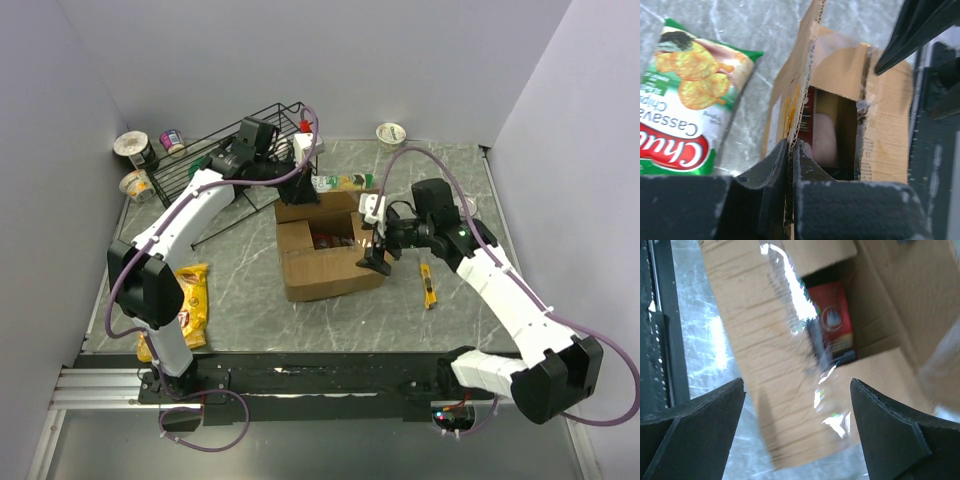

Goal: Unpack the express box

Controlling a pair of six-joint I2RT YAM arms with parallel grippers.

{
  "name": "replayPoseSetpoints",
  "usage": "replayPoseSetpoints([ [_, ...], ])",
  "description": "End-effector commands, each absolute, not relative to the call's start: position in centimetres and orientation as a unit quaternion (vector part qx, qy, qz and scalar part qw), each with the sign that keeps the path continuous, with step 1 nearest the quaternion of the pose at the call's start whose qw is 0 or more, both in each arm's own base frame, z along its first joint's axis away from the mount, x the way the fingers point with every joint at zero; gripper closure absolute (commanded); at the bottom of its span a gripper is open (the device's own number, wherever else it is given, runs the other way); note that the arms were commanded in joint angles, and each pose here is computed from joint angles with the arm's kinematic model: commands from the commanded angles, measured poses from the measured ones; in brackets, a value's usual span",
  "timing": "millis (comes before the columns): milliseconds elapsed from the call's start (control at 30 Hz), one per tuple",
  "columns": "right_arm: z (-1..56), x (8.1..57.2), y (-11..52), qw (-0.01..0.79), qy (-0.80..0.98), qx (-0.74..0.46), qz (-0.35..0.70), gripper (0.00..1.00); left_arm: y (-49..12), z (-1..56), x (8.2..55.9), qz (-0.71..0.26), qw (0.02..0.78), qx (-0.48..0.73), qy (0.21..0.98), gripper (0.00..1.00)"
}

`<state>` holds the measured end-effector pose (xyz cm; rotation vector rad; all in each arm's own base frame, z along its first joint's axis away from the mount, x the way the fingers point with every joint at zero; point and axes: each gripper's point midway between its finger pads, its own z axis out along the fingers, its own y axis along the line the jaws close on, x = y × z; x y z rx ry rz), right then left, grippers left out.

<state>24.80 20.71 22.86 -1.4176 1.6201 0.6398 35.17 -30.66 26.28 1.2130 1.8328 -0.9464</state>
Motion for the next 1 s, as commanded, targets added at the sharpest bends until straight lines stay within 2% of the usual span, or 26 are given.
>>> replayPoseSetpoints([
  [0, 24.0, 24.8, 21.6, 0.433, 0.602, -0.627, 0.24, 0.06, -31.8, 30.3, 33.5, -0.433, 0.367, 0.468, 0.678, 0.99],
  [200, 22.4, 24.0, 22.7, 0.386, 0.58, -0.669, 0.26, 0.0, -31.9, 30.6, 33.6, -0.439, 0.368, 0.466, 0.674, 0.98],
  [500, 21.0, 25.4, 24.2, 0.322, 0.606, -0.666, 0.294, 0.0, -32.1, 31.2, 33.3, -0.447, 0.37, 0.463, 0.67, 0.98],
  [733, 20.1, 21.3, 23.6, 0.114, 0.633, -0.645, 0.414, 0.07, -31.7, 30.6, 34.7, -0.421, 0.383, 0.449, 0.688, 0.99],
  [967, 20.5, 20.0, 22.7, 0.104, 0.636, -0.646, 0.409, 0.09, -30.5, 30.2, 37.7, -0.409, 0.399, 0.41, 0.711, 0.99],
])
